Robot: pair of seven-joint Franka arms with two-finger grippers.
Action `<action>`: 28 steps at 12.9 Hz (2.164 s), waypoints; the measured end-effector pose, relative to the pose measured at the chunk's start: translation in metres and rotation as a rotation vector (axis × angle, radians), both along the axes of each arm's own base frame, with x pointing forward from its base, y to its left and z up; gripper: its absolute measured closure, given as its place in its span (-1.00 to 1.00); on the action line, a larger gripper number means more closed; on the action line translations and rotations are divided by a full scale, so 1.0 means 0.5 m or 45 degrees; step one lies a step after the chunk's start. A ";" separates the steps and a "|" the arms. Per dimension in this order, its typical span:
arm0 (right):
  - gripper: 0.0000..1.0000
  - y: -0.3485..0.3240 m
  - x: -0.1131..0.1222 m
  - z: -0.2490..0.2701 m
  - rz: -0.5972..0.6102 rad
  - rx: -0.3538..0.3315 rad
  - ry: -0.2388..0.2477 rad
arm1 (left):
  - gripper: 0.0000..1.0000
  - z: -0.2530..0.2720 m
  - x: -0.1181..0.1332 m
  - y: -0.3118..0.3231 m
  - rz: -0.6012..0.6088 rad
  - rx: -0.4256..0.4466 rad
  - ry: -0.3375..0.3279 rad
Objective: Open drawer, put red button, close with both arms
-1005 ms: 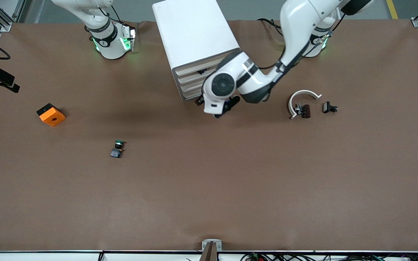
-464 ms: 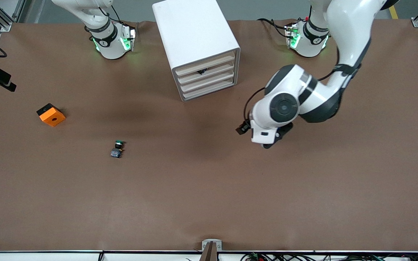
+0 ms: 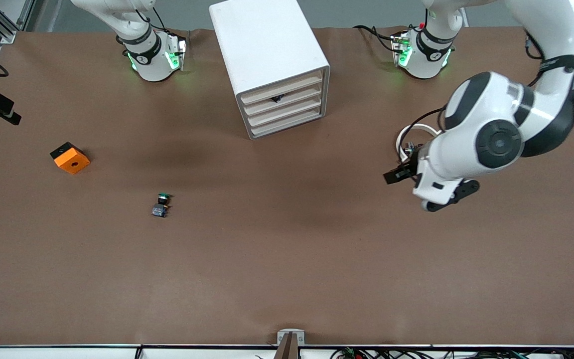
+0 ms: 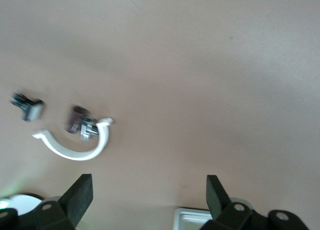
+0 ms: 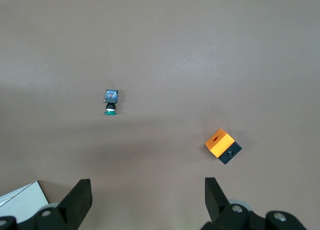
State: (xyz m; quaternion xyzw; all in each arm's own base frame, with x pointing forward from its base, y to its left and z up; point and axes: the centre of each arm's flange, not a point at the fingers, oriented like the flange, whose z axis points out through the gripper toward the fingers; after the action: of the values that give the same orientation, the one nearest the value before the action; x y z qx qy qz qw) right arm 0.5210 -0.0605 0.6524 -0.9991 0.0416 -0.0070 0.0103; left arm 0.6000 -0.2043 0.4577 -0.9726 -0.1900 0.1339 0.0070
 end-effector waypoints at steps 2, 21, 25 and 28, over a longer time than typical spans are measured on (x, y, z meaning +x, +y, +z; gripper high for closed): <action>-1.00 0.001 -0.001 0.002 0.001 0.000 -0.003 | -1.00 0.029 -0.003 0.079 -0.100 0.037 -0.004; -1.00 0.007 0.007 0.008 0.020 -0.037 -0.043 | -1.00 0.290 -0.121 0.377 -0.410 0.010 -0.400; -1.00 0.007 0.007 0.008 0.019 -0.037 -0.042 | -1.00 0.316 -0.125 0.377 -0.409 0.007 -0.377; -1.00 0.006 0.007 0.008 0.019 -0.037 -0.045 | -1.00 0.316 -0.126 0.376 -0.410 0.003 -0.352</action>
State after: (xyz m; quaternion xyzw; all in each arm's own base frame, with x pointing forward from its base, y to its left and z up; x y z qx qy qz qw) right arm 0.5244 -0.0574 0.6564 -0.9991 0.0339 -0.0252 -0.0035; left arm 0.5370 -0.0161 0.6155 -0.9995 -0.0312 -0.0041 0.0032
